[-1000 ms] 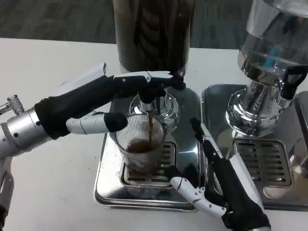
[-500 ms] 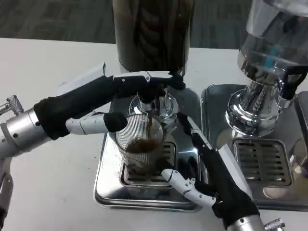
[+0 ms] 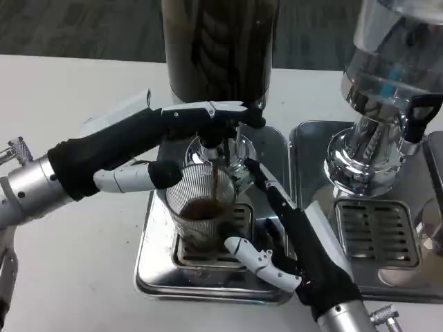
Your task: Grasp the cup under the faucet to collect the drink, then remove the cup.
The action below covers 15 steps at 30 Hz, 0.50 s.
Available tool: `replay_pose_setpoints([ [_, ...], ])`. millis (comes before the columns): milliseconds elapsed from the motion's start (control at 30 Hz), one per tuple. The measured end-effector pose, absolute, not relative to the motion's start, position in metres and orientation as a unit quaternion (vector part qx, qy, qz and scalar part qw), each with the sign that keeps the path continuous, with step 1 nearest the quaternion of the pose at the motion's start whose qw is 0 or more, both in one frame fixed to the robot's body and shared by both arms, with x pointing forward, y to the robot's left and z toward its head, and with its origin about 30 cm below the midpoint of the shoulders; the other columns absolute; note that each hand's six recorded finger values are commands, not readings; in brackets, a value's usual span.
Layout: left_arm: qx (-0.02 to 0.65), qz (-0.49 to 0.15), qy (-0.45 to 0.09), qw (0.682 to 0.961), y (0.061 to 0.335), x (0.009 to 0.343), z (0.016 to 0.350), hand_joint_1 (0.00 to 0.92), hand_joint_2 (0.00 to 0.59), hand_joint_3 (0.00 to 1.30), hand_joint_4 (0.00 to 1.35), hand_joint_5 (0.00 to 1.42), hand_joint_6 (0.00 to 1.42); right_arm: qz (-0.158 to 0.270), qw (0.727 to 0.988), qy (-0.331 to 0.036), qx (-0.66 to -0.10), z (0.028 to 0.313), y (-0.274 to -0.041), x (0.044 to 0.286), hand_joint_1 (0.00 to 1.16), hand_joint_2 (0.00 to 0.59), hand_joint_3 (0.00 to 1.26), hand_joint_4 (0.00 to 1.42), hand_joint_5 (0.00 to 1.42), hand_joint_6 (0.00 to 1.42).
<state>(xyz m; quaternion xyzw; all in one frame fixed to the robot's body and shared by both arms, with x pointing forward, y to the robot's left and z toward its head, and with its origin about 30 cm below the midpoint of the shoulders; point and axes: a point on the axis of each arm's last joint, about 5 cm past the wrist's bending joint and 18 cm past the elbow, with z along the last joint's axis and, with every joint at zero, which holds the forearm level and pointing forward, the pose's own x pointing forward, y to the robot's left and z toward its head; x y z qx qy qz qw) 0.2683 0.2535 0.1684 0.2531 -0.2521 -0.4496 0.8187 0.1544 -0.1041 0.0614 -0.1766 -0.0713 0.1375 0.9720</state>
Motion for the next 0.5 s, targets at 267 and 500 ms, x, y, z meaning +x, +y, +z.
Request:
replay_pose_setpoints([
  [267, 0.252, -0.446, -0.252, 0.821, 0.2537, 0.2681, 0.1680, 0.000, 0.066, 0.25, 0.13, 0.11, 0.23, 0.145, 0.972, -0.075, -0.172, 0.0618, -0.0975, 0.1619, 0.48, 0.232, 0.08, 0.05, 0.06, 0.03],
  [500, 0.246, -0.424, -0.252, 0.834, 0.2578, 0.2647, 0.1651, 0.000, 0.069, 0.25, 0.13, 0.11, 0.23, 0.146, 0.971, -0.077, -0.172, 0.0624, -0.0972, 0.1637, 0.48, 0.233, 0.08, 0.06, 0.07, 0.03],
])
